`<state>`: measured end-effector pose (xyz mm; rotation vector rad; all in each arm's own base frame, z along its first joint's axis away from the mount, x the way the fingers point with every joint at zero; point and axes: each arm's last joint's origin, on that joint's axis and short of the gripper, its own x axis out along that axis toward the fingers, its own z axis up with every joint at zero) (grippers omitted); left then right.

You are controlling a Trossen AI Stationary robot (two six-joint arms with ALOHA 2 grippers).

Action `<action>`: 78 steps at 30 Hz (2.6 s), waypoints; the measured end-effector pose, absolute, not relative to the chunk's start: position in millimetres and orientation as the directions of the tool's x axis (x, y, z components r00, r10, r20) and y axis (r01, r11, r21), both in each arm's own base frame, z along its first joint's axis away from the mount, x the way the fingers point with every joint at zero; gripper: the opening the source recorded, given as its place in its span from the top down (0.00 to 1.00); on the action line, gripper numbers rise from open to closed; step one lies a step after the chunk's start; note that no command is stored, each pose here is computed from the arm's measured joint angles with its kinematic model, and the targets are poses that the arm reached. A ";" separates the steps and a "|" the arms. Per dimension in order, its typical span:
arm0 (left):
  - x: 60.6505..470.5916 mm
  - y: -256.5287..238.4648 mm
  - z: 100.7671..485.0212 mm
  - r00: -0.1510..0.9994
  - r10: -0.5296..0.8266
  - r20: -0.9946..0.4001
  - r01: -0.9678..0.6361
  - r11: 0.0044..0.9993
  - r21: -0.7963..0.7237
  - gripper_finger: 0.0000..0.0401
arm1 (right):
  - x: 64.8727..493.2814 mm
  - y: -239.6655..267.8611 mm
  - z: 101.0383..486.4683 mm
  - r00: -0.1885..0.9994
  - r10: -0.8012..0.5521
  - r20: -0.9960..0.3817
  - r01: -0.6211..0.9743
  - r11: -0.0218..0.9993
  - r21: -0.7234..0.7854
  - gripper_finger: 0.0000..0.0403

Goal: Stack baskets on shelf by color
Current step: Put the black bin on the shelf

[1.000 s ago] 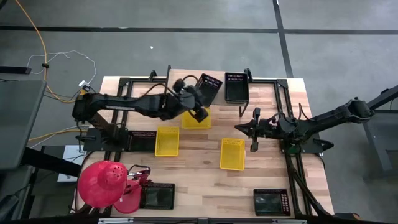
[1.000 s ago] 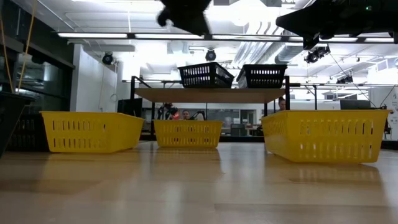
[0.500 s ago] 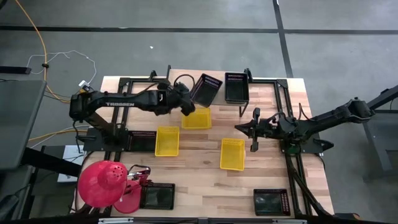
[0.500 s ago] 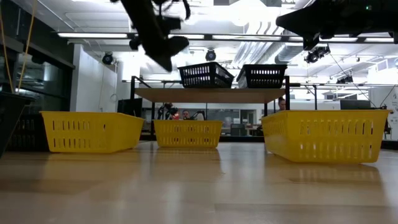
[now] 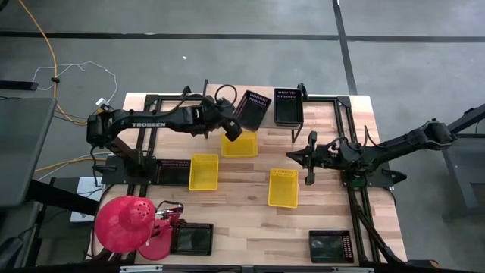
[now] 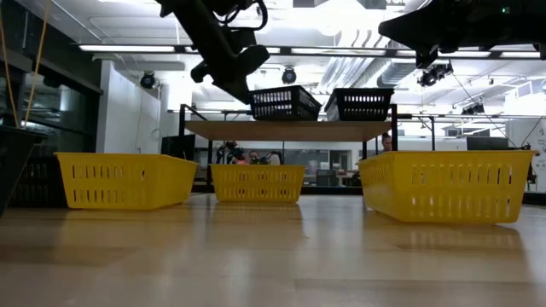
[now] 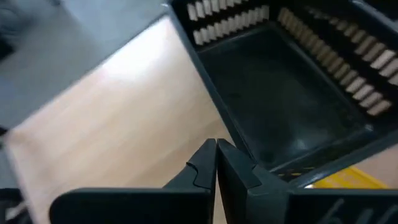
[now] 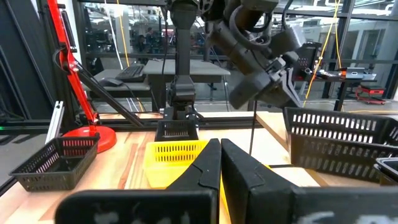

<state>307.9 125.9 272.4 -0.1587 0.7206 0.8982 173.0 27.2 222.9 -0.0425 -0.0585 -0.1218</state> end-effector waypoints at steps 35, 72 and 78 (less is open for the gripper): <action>317.3 55.0 311.8 0.642 0.601 -0.476 -0.630 0.767 0.119 1.00 | 173.0 27.2 222.8 0.991 -0.120 0.060 0.123 0.992 -0.039 1.00; 367.3 51.5 191.8 0.624 0.730 -0.277 -0.733 0.670 0.116 1.00 | 173.1 27.5 222.5 0.992 -0.112 0.056 0.114 0.993 -0.033 1.00; 366.2 59.2 192.0 0.611 0.742 -0.277 -0.742 0.658 0.128 1.00 | 173.1 27.5 222.4 0.992 -0.112 0.056 0.114 0.993 -0.031 1.00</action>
